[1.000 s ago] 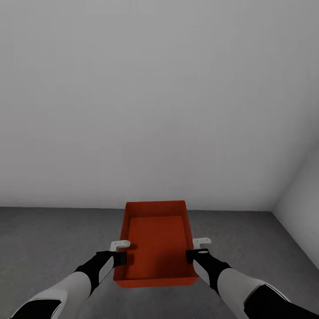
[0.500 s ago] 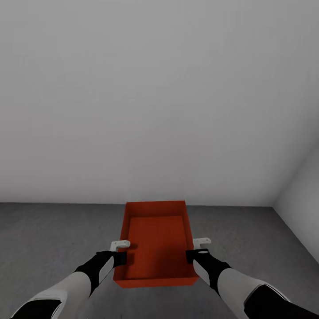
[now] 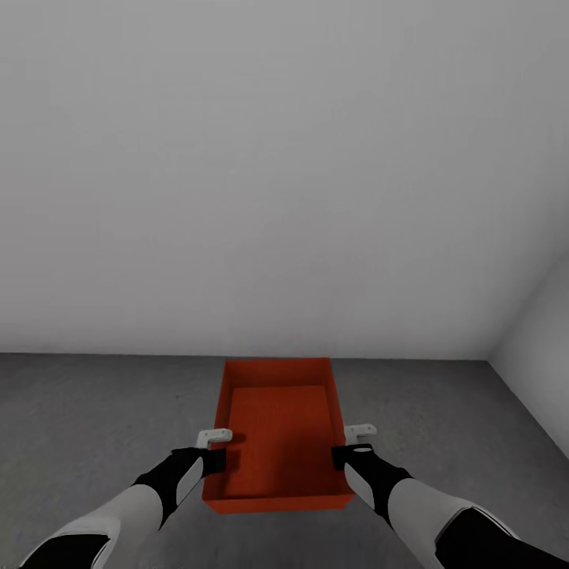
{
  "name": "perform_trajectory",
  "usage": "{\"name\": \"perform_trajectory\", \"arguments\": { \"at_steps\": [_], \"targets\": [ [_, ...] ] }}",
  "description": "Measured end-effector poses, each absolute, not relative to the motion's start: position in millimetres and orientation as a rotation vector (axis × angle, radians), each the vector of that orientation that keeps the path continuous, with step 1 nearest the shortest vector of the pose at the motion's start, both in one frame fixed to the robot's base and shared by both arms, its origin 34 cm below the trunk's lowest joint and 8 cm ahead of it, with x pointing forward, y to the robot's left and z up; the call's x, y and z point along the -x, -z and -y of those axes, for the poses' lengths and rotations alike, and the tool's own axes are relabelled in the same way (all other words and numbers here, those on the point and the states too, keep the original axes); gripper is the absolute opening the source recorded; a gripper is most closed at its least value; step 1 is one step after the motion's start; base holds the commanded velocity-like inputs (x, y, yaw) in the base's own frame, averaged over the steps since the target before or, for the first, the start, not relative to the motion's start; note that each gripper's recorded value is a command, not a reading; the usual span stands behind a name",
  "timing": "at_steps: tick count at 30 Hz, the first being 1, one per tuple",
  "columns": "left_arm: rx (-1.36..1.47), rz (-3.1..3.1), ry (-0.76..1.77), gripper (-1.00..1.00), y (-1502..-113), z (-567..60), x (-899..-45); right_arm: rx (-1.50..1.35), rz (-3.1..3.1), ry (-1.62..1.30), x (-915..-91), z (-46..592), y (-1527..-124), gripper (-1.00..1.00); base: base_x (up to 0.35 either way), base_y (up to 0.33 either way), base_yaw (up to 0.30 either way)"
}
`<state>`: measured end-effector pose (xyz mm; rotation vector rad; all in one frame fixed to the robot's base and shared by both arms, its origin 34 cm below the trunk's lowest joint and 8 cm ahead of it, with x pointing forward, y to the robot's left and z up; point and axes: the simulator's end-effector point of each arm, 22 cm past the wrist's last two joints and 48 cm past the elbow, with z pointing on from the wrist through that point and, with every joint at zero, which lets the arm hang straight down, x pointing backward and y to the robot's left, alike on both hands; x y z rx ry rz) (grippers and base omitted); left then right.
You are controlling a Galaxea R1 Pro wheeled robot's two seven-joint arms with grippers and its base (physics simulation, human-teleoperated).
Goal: Move the two storage containers from the living room to the garage. In the garage, place one container on the floor and stack the other container on top of it (either order is fine).
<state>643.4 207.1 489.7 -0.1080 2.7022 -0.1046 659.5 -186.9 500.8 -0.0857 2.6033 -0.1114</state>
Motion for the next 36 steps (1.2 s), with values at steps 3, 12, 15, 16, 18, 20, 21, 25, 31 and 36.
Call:
{"name": "perform_trajectory", "arguments": {
  "at_steps": [3, 12, 15, 16, 18, 20, 21, 25, 31, 36],
  "targets": [
    [0.108, -2.707, 0.105, -1.00, -482, -207, -642, 0.086, -2.608, 0.111, -658, 187, -493, -1.00, 0.000, 0.000, 0.000],
    [0.109, -2.722, 0.104, -1.00, -457, -207, -635, 0.087, -2.622, 0.111, -652, 187, -468, -1.00, 0.000, 0.000, 0.000],
    [0.109, -2.727, 0.104, -1.00, -449, -207, -633, 0.087, -2.627, 0.111, -650, 187, -460, -1.00, 0.000, 0.000, 0.000],
    [0.110, -2.728, 0.104, -1.00, -446, -207, -633, 0.087, -2.629, 0.111, -649, 187, -457, -1.00, 0.000, 0.000, 0.000],
    [0.110, -2.731, 0.104, -1.00, -441, -207, -631, 0.087, -2.632, 0.111, -647, 187, -451, -1.00, 0.000, 0.000, 0.000],
    [0.110, -2.735, 0.104, -1.00, -435, -207, -630, 0.087, -2.636, 0.111, -646, 187, -446, -1.00, 0.000, 0.000, 0.000],
    [0.110, -2.736, 0.104, -1.00, -432, -207, -629, 0.087, -2.637, 0.111, -645, 187, -443, -1.00, 0.000, 0.000, 0.000],
    [0.111, -2.743, 0.104, -1.00, -421, -207, -626, 0.088, -2.643, 0.111, -642, 187, -432, -1.00, 0.000, 0.000, 0.000],
    [0.112, -2.752, 0.103, -1.00, -404, -207, -621, 0.089, -2.653, 0.111, -638, 187, -415, -1.00, 0.000, 0.000, 0.000],
    [0.113, -2.760, 0.103, -1.00, -390, -207, -617, 0.090, -2.661, 0.110, -634, 187, -400, -1.00, 0.000, 0.000, 0.000]
  ]
}}
